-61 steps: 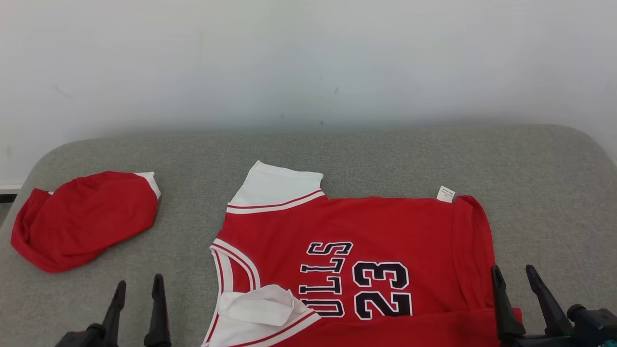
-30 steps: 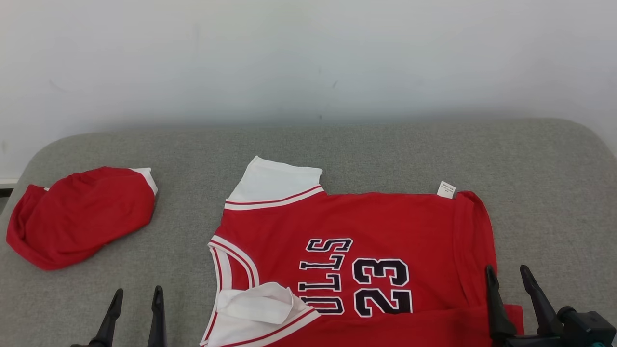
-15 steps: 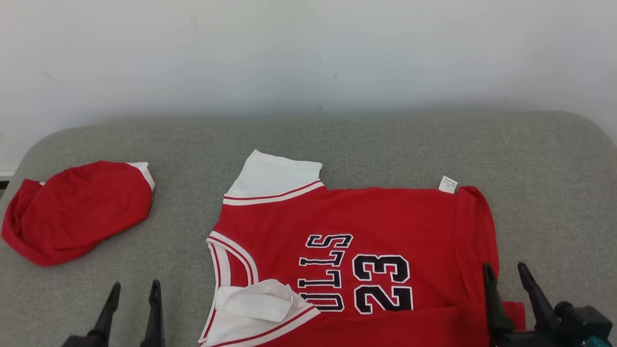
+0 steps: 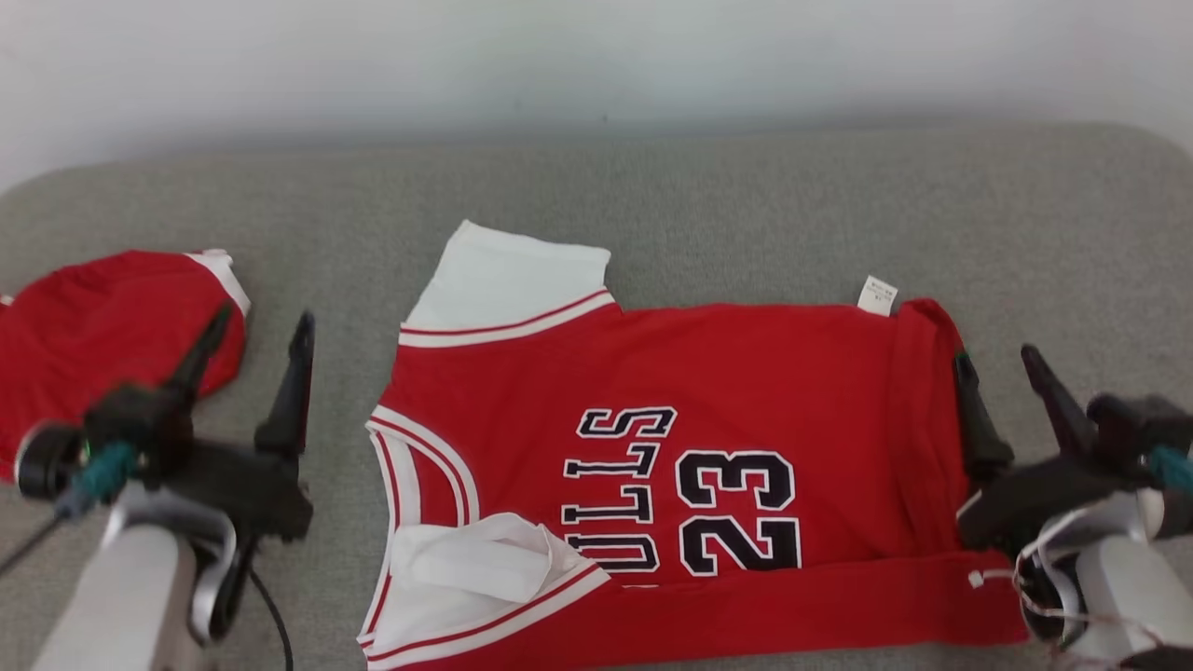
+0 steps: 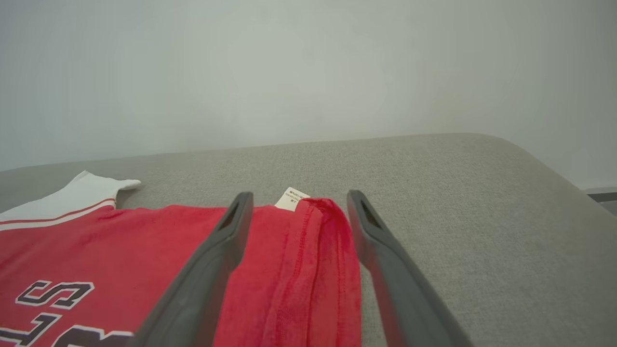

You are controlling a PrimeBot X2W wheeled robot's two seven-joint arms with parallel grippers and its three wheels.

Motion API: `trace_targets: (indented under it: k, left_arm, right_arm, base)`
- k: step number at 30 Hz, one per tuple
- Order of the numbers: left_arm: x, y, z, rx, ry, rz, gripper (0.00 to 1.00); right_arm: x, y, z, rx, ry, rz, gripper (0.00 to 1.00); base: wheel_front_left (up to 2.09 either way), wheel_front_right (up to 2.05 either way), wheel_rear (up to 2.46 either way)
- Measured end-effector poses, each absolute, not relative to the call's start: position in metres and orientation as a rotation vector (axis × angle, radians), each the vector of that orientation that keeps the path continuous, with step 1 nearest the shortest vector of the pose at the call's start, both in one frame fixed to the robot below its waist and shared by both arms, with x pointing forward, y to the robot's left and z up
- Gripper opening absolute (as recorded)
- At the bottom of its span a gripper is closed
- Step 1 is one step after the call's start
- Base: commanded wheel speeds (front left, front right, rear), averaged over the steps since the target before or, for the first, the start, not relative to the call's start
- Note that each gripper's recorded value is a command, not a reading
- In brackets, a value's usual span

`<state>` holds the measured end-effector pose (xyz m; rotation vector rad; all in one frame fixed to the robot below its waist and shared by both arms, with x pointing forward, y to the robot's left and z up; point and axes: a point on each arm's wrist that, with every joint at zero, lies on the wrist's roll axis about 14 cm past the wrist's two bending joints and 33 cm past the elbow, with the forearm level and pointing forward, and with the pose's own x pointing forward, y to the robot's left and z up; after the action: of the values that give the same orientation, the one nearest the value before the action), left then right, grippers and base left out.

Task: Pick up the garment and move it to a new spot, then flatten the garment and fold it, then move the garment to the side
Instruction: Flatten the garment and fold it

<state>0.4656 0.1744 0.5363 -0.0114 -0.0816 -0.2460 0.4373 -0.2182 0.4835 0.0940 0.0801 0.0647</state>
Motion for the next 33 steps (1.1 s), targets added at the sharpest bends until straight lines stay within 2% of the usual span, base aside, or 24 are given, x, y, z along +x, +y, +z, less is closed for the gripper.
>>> trace_targets:
  k: [7, 14, 23, 33]
  left_arm:
    - [0.532, 0.155, 0.543, 0.032, -0.009, -0.351, 1.00]
    - [0.577, 0.131, 0.513, 0.067, 0.148, -0.447, 1.00]
    - [0.610, 0.098, 0.463, 0.076, 0.342, -0.528, 1.00]
    - [0.624, 0.083, 0.428, 0.085, 0.440, -0.552, 1.00]
  right_arm:
    - [0.483, -0.226, 0.466, 0.056, 0.179, 0.059, 1.00]
    - [0.512, -0.223, 0.439, 0.015, 0.310, 0.080, 1.00]
    - [0.528, -0.218, 0.415, 0.023, 0.438, 0.089, 1.00]
    - [0.527, -0.218, 0.401, 0.035, 0.501, 0.091, 1.00]
  base:
    - [0.00, 0.00, 0.00]
    - [0.00, 0.00, 0.00]
    - [0.00, 0.00, 0.00]
    - [0.00, 0.00, 0.00]
